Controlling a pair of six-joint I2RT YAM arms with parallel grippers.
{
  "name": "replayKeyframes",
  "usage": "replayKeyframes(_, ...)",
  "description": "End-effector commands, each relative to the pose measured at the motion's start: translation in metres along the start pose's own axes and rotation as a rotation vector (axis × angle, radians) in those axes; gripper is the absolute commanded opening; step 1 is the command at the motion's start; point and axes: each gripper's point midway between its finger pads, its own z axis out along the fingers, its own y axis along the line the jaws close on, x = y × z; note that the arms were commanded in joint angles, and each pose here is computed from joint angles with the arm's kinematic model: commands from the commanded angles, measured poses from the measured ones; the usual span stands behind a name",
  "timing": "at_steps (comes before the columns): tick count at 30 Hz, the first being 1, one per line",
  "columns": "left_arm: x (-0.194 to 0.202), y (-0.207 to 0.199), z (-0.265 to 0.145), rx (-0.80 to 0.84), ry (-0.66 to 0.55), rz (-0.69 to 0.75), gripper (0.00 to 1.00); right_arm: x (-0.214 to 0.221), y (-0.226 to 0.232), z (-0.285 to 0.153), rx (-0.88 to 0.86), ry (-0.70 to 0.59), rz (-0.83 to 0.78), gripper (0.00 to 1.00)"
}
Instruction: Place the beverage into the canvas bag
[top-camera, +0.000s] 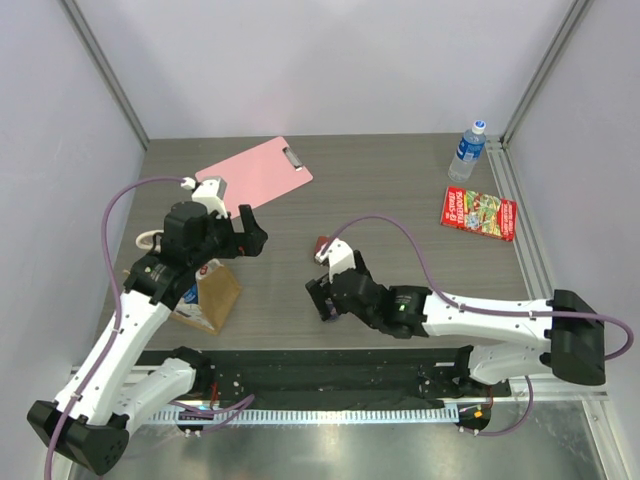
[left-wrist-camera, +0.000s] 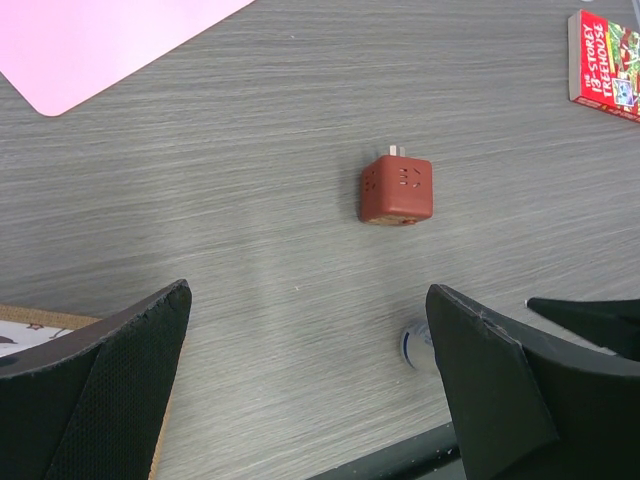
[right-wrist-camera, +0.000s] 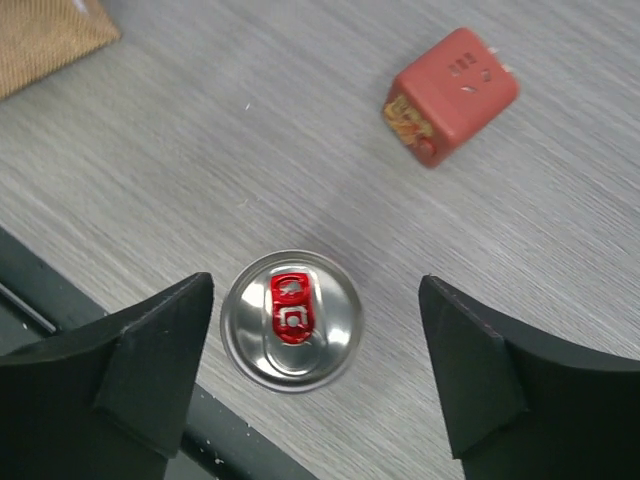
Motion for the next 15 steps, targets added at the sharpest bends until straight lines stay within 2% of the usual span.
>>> replayKeyframes(1,-0.007,-0.003,0.003,0.016,-0.028,0.017,1.00,-0.054,-0.013,-0.024,0.058,-0.149,0.104,0.93)
replayKeyframes(7,0.000,-0.015,0.003,0.053,-0.008,0.039,1.00,-0.044,-0.076,-0.025,0.189,-0.083,0.218,0.95)
replayKeyframes(15,0.022,-0.058,0.006,0.162,0.071,0.123,0.97,-0.032,-0.161,-0.046,0.331,-0.115,0.399,0.95)
